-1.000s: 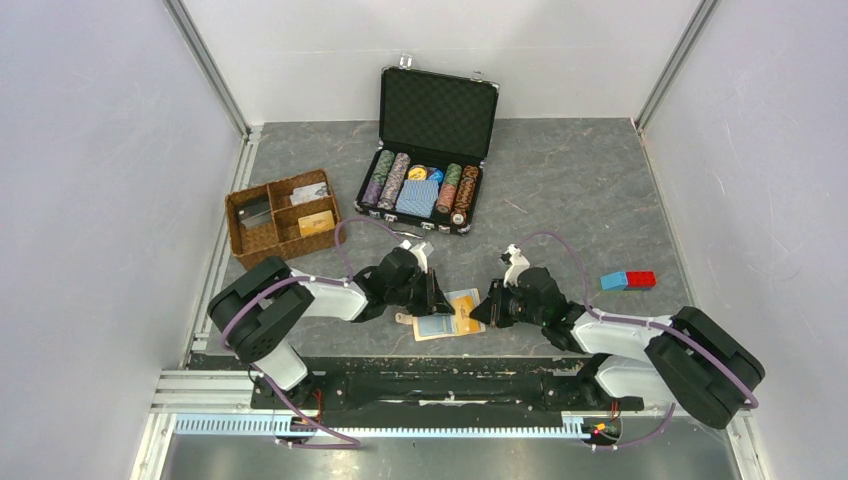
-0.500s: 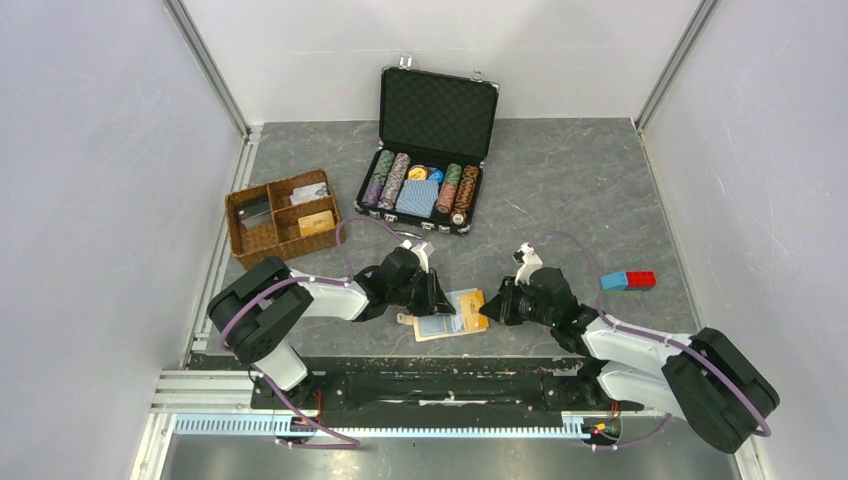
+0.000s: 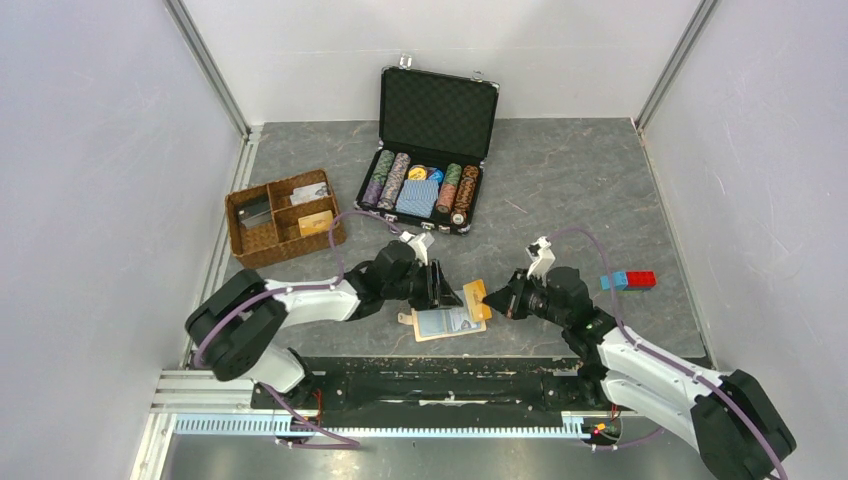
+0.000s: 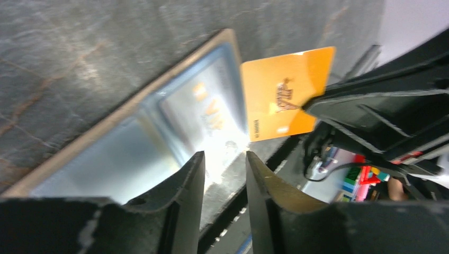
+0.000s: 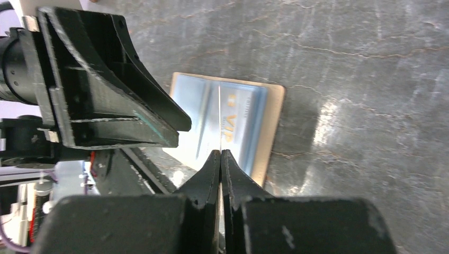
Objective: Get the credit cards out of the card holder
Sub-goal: Remove the credit card from the card holder, then place the credit card in the storage box.
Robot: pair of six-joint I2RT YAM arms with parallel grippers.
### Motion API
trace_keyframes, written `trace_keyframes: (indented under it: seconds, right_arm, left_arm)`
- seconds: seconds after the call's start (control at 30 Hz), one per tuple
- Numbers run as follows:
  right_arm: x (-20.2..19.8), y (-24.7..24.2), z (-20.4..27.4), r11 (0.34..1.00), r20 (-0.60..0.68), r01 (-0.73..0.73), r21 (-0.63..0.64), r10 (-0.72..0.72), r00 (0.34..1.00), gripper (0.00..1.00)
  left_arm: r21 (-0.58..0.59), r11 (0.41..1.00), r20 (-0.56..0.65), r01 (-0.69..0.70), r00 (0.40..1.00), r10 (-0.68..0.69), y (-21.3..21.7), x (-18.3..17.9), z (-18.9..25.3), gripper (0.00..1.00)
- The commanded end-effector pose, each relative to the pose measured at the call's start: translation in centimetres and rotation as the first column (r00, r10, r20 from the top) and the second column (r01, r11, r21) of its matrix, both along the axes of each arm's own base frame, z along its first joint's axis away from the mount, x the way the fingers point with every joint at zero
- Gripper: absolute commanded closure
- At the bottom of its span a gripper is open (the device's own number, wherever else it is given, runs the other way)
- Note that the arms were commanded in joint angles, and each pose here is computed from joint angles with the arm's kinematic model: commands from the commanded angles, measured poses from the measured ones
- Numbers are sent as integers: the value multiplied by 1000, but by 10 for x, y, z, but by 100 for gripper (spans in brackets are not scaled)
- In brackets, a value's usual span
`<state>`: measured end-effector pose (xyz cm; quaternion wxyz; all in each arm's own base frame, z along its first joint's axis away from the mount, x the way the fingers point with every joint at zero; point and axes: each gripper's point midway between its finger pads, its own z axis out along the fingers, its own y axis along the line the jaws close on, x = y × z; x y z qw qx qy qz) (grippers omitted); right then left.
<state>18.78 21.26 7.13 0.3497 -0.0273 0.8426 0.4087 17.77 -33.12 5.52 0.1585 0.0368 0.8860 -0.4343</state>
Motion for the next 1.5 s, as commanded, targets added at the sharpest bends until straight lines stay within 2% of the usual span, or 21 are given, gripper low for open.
trace_keyframes:
  seconds: [0.0, 0.1, 0.27, 0.33, 0.43, 0.53, 0.57, 0.63, 0.73, 0.87, 0.93, 1.03, 1.1, 1.17, 1.3, 1.33, 1.4, 1.47]
  right_arm:
    - [1, 14, 38, 989, 50, -25, 146, 18, 999, 100]
    - [2, 17, 57, 974, 82, -20, 227, 1, 997, 100]
    - [-4, 22, 81, 936, 122, -52, 349, 10, 992, 100]
    - [-6, 22, 79, 934, 119, -57, 352, 15, 993, 100]
    - [-12, 23, 76, 935, 138, -94, 341, 49, 989, 99]
    - [-17, 24, 74, 941, 200, -160, 297, 102, 974, 86]
    - [-16, 24, 69, 953, 222, -180, 245, 125, 967, 82]
    - [-15, 23, 63, 964, 258, -225, 144, 183, 949, 72]
    - [-19, 24, 68, 948, 297, -313, 64, 281, 913, 65]
    - [-26, 26, 89, 913, 366, -406, 38, 365, 856, 54]
    - [-31, 27, 94, 893, 382, -450, 28, 407, 830, 47]
    - [-36, 29, 97, 864, 377, -503, 19, 460, 804, 40]
    - [-40, 30, 101, 839, 385, -544, 27, 493, 780, 40]
    - [-46, 32, 108, 813, 400, -581, 40, 520, 755, 44]
    - [-53, 36, 121, 782, 427, -619, 78, 535, 729, 66]
    - [-55, 37, 123, 772, 429, -629, 92, 540, 724, 69]
    - [-56, 38, 120, 764, 418, -637, 106, 547, 725, 69]
    - [-57, 38, 115, 763, 398, -636, 115, 551, 733, 66]
  left_arm:
    - [-133, 991, 98, 9, 995, 4, -16, 10, 66, 50]
    - [-143, 990, 118, 17, 993, 0, -16, 11, 71, 45]
    - [-252, 966, 108, 52, 994, -25, -27, 4, 82, 41]
    - [-275, 959, 103, 67, 994, -39, -29, 2, 84, 50]
    - [-337, 938, 111, 76, 993, -40, -30, -2, 96, 74]
    - [-373, 921, 125, 108, 990, -66, -30, -9, 103, 95]
    - [-379, 917, 126, 125, 989, -83, -30, -13, 104, 98]
    - [-388, 907, 136, 165, 983, -121, -28, -20, 106, 98]
    - [-363, 903, 157, 229, 970, -183, -22, -33, 102, 98]
    - [-286, 912, 163, 294, 953, -256, -8, -49, 90, 98]
    - [-283, 901, 173, 328, 942, -288, -3, -57, 92, 98]
    - [-276, 886, 191, 373, 924, -330, 3, -67, 95, 98]
    - [-270, 878, 197, 395, 915, -351, 4, -70, 97, 98]
    - [-270, 867, 194, 419, 906, -377, 5, -74, 98, 98]
    - [-271, 852, 195, 447, 893, -407, 5, -78, 103, 98]
    - [-268, 851, 200, 451, 890, -409, 5, -78, 104, 98]
    - [-261, 849, 207, 460, 885, -416, 5, -78, 106, 98]
    - [-262, 844, 212, 469, 881, -423, 4, -78, 108, 98]
